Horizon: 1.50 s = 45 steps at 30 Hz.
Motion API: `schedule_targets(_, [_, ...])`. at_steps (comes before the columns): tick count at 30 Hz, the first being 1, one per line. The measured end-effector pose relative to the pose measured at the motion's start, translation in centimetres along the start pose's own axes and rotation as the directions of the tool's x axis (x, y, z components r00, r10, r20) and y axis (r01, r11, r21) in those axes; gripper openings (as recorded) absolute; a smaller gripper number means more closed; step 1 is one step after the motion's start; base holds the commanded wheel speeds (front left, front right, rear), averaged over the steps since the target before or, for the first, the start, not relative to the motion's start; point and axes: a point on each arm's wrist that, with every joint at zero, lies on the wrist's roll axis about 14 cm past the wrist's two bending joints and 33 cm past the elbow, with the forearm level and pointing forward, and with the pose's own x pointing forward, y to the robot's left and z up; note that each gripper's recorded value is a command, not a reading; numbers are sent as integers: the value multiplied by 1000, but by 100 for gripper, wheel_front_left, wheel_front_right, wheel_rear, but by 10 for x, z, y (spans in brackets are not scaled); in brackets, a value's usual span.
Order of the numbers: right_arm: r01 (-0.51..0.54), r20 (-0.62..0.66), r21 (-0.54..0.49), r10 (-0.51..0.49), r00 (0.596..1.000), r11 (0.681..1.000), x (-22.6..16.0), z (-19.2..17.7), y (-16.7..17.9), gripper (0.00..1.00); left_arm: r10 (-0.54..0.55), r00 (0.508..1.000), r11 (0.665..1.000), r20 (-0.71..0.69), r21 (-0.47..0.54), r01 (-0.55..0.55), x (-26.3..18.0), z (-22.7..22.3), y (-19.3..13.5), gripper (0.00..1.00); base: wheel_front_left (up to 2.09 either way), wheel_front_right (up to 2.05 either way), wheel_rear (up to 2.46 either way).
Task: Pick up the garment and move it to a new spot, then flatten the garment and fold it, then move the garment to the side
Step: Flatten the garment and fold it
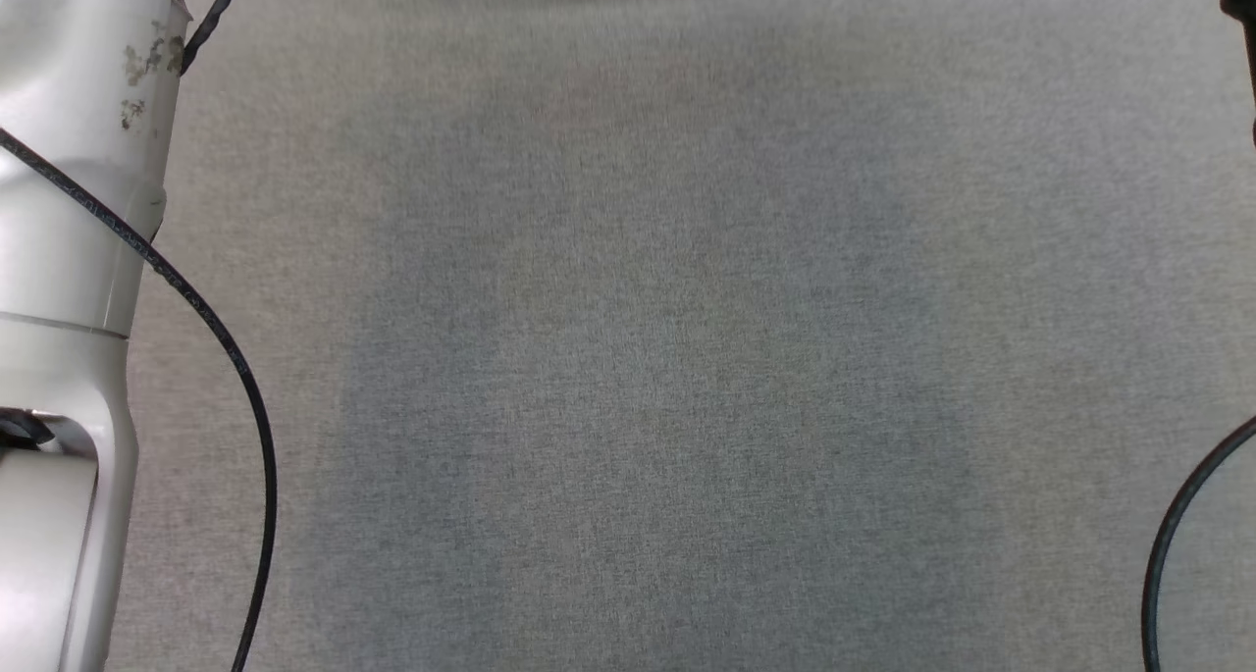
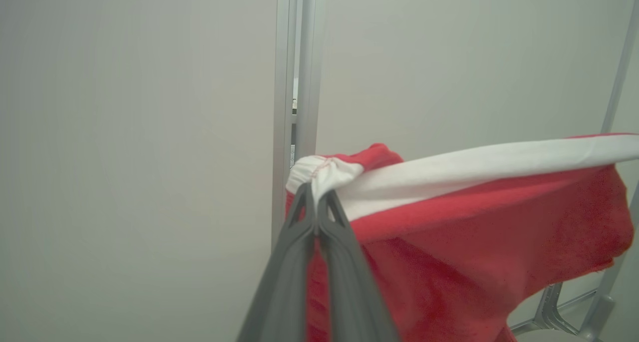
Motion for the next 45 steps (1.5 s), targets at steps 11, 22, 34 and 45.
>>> schedule_targets(11, [-23,-276,150,65,959,988,-58,-172,26,0,40,958,984,-284,-158,-88,-60,-188,11,0,0,0,0])
schedule_targets(22, [88,-456,315,70,887,945,-195,-226,44,0,74,946,946,-315,-278,-167,-159,-207,-14,0,0,0,0])
schedule_targets(34, [260,-584,403,28,811,877,-314,-212,60,0,48,886,930,-462,-302,-208,-263,-209,-50,0,0,0,0])
schedule_targets(45, [345,-670,388,4,743,855,-385,-175,65,0,49,785,915,-618,-287,-283,-349,-193,-74,0,0,0,0])
